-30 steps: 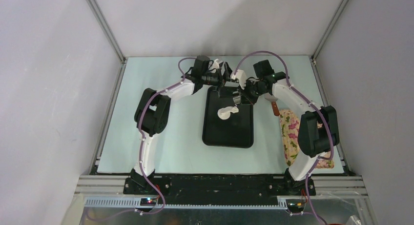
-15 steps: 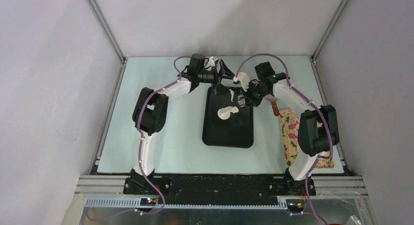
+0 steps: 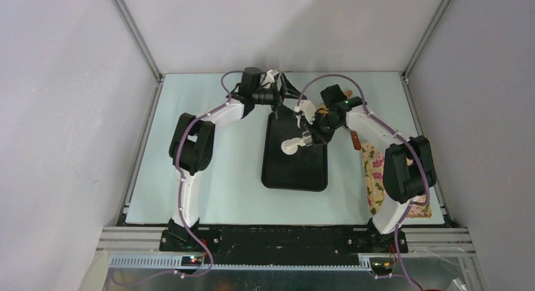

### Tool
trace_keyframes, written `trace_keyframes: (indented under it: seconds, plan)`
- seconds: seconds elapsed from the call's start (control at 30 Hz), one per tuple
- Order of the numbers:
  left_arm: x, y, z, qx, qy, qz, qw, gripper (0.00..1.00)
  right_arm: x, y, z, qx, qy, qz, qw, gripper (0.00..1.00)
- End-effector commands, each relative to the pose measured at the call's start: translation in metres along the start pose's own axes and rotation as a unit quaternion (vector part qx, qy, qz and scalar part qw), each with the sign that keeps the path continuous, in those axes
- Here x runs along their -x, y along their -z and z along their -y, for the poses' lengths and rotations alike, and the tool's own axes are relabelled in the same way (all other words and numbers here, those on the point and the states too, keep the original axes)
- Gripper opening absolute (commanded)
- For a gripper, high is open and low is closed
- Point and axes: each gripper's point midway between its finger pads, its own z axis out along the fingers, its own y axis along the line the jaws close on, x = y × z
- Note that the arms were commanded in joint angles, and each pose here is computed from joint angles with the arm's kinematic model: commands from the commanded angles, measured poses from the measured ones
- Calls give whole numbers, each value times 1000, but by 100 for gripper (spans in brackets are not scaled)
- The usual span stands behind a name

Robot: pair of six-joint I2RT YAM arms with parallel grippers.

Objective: Roll out the dumpling wrappers from the dough

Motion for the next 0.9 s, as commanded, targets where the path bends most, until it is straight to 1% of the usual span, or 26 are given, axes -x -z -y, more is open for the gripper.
trace_keyframes:
  seconds: [0.0, 0.1, 0.13, 0.2, 0.27, 0.4, 0.5, 0.6, 0.67, 0.87]
  plan:
    - [-9, 20, 64, -54, -57, 4, 997, 100, 23, 1, -31, 36, -18, 30, 999, 0]
    - [-11, 23, 73, -62, -66, 5, 996, 100, 31, -7, -51, 92, -64, 51, 992, 0]
    - [-11, 23, 74, -63, -67, 6, 996, 100, 39, -8, -57, 112, -70, 68, 989, 0]
    - [-12, 23, 75, -65, -67, 5, 996, 100, 51, -8, -63, 132, -89, 96, 983, 0]
    - [-14, 22, 75, -66, -67, 4, 996, 100, 64, -6, -65, 136, -100, 124, 978, 0]
    - [-20, 18, 71, -64, -61, -3, 996, 100, 85, 0, -51, 98, -125, 177, 971, 0]
    - [-22, 16, 67, -62, -56, -4, 996, 100, 95, 7, -30, 54, -142, 217, 964, 0]
    - [-22, 15, 64, -60, -54, -4, 997, 100, 99, 26, -10, 19, -170, 256, 951, 0]
    - [-22, 15, 64, -60, -54, -5, 997, 100, 102, 38, 0, -5, -172, 283, 944, 0]
    - [-20, 13, 61, -59, -54, -4, 997, 100, 99, 54, 10, -30, -191, 305, 933, 0]
